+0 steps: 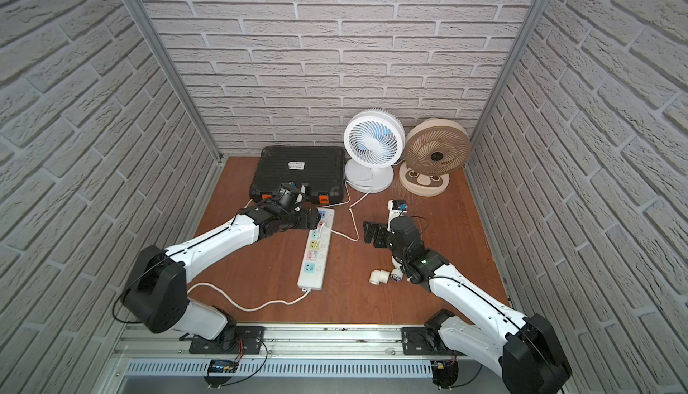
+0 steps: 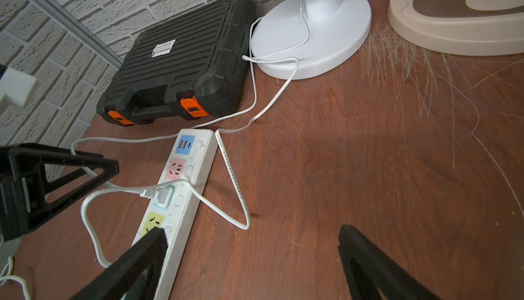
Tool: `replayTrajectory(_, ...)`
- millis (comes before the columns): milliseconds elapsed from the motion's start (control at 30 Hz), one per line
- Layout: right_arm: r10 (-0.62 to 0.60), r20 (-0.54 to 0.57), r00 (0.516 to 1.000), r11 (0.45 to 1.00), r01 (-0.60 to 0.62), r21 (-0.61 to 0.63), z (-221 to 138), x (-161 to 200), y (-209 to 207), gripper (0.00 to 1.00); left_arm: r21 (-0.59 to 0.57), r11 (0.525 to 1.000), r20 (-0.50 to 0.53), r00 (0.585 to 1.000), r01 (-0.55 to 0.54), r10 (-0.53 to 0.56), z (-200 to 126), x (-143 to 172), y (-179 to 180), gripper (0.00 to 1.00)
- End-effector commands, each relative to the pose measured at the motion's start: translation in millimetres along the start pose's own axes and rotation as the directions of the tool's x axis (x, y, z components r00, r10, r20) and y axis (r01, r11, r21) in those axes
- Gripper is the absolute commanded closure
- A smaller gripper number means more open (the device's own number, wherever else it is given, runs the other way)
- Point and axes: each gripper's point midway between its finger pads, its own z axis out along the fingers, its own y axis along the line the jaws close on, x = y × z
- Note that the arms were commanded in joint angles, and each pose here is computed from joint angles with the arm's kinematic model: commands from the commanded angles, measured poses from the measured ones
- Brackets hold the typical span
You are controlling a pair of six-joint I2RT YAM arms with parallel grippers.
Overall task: Unplug the desk fan from the power strip
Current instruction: Remove the plug from the socket.
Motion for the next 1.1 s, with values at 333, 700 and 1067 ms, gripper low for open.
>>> replayTrajectory(333, -0.026, 0.014, 1.000, 1.000, 0.026, -0.011, -14, -2, 12, 0.02, 0.004, 0.979, -0.108, 0.973, -0.205, 0.204, 10, -53, -26, 0.02)
replayTrajectory(700, -0.001, -0.011, 1.000, 0.999, 0.000, -0.039, -26, 7, 14, 0.02, 0.017, 0.979, -0.294, 0.934, -0.205, 0.201, 78, -38, -27, 0.02)
replayTrajectory(1067, -0.032, -0.042, 0.999, 0.998, 0.030, -0.058, -21, 19, 30, 0.02, -0.014, 0.994, -0.404, 0.910, -0.106, 0.091, 121, 6, -15, 0.02)
